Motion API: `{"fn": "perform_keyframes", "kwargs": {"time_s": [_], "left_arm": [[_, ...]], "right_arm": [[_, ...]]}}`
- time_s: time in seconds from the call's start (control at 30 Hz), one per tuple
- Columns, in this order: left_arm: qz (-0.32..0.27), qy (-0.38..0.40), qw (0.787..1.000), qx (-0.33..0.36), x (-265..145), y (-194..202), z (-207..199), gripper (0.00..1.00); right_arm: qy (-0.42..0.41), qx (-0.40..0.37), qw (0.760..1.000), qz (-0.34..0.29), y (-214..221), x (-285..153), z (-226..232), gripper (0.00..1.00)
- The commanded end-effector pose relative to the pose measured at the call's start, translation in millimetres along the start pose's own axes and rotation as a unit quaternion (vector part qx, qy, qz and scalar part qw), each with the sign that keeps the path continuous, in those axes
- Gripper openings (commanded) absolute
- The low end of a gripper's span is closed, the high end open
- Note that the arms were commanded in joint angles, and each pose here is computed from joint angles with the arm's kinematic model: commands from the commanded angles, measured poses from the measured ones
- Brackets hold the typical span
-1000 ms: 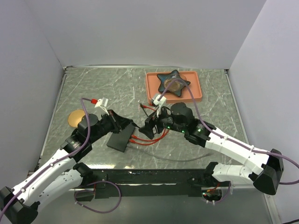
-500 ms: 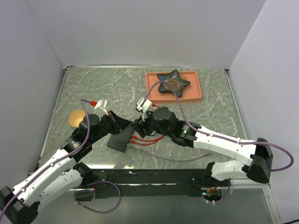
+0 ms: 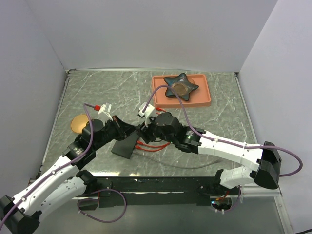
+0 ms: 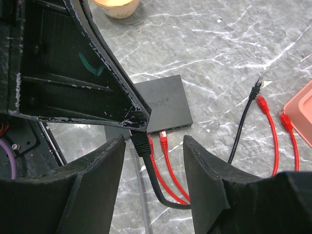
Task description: Insert the plug into the switch port
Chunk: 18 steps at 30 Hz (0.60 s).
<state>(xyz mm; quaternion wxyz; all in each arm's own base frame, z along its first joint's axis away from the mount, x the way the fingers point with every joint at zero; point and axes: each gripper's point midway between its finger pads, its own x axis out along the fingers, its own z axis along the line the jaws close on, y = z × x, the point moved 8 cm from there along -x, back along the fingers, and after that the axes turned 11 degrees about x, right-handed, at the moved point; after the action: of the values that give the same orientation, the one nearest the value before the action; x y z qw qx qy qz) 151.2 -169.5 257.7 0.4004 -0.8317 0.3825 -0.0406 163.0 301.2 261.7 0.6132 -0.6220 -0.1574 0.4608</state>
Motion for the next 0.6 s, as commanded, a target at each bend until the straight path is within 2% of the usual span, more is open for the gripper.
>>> {"fn": "perform_keyframes", "kwargs": {"time_s": [0.0,0.17,0.3,0.57], "left_arm": [[-0.026,0.022,0.999,-0.002,-7.9,-16.1,-16.3,0.01],[-0.029,0.027,0.999,-0.002,-10.3,-17.4,-18.4,0.01],[-0.032,0.031,0.999,-0.002,-13.2,-18.4,-19.8,0.01],[-0.039,0.032,0.999,-0.004,-17.5,-20.6,-21.8,0.01]], "right_arm": [[-0.009,-0.001,0.999,-0.039,-19.5,-3.0,7.0,0.59],[-0.006,-0.002,1.0,-0.03,-15.3,-0.8,5.7,0.55],[-0.009,-0.002,0.999,-0.034,-15.5,-1.5,6.9,0.41],[-0.025,-0.004,0.999,-0.026,-14.8,2.8,11.6,0.46]]}}
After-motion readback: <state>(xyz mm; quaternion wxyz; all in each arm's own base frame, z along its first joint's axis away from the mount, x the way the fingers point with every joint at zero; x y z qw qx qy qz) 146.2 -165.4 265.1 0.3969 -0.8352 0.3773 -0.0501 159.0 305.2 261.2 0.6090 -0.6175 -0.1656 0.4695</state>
